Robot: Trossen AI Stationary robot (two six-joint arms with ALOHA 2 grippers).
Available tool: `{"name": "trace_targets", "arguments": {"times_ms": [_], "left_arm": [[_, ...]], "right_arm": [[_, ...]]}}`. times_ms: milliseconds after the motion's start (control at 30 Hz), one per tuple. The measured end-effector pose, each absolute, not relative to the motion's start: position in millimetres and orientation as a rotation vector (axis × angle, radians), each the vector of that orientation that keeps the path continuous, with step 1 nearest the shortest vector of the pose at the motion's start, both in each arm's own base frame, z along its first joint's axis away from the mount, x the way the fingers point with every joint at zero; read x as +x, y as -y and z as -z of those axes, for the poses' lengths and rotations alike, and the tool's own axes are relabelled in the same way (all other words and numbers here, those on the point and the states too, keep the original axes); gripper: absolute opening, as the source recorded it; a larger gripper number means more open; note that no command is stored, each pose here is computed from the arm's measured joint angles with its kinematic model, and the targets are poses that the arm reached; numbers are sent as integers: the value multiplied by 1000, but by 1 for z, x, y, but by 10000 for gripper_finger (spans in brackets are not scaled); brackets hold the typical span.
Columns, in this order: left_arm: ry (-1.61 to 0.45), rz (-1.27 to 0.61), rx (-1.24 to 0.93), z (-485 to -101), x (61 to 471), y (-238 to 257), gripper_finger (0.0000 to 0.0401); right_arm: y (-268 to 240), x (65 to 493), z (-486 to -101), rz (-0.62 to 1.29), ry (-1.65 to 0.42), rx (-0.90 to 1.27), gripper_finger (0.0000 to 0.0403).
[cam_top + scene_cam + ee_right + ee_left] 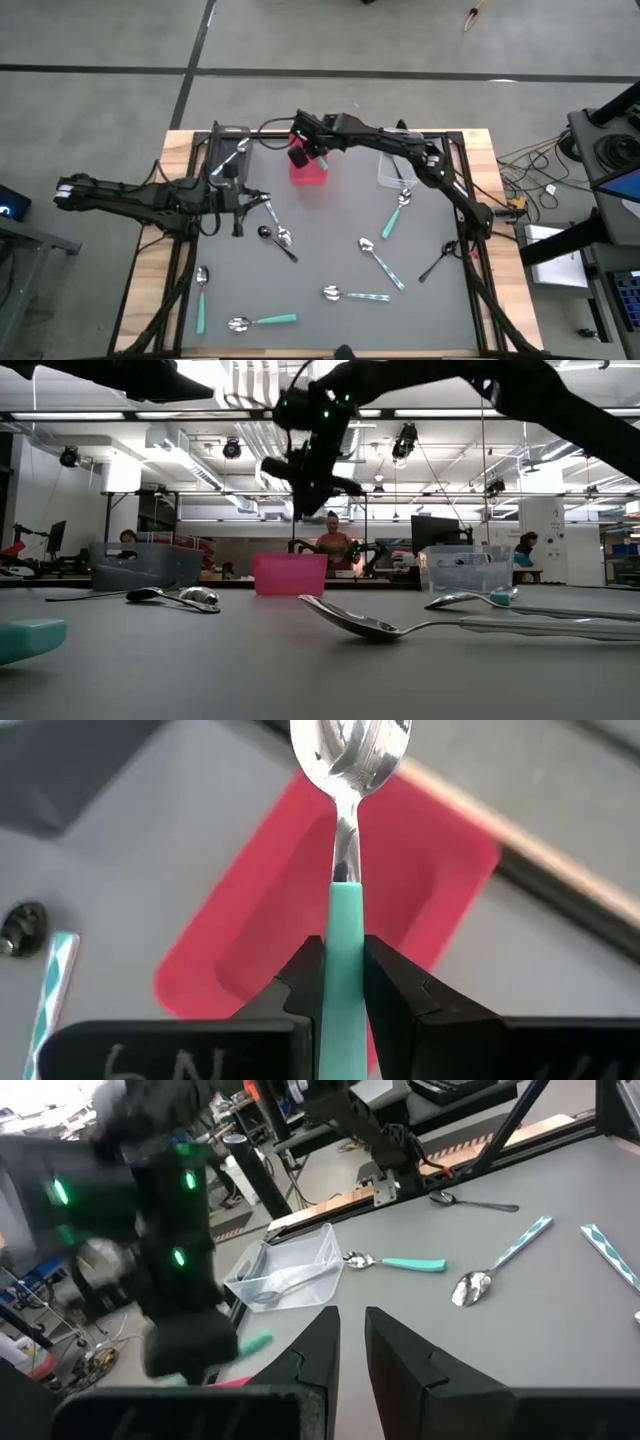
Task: Sort silverware by color (type)
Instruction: Put the light blue spoon into the red bin
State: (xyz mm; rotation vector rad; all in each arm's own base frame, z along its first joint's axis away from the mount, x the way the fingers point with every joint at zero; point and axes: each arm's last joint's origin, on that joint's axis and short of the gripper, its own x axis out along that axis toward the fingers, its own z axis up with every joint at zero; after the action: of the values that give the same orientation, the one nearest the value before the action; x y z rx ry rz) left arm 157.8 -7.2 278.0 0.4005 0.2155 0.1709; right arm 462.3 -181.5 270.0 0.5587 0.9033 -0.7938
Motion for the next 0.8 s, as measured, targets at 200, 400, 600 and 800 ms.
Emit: {"name": "trace_targets", "arguments": {"times_ms": [200, 400, 600, 800], "left_arm": [[-206, -173, 398, -279, 156, 7, 34], [-206, -173, 399, -279, 156, 7, 34], [-206, -173, 398, -279, 156, 7, 34], [-206, -173, 398, -279, 156, 7, 34]], "right_arm": [[196, 465, -245, 728, -958, 673, 40], [197, 468, -234, 733, -975, 675, 40], [198, 472, -229, 730, -963, 675, 40], [199, 473, -230, 727, -947, 674, 40]]}}
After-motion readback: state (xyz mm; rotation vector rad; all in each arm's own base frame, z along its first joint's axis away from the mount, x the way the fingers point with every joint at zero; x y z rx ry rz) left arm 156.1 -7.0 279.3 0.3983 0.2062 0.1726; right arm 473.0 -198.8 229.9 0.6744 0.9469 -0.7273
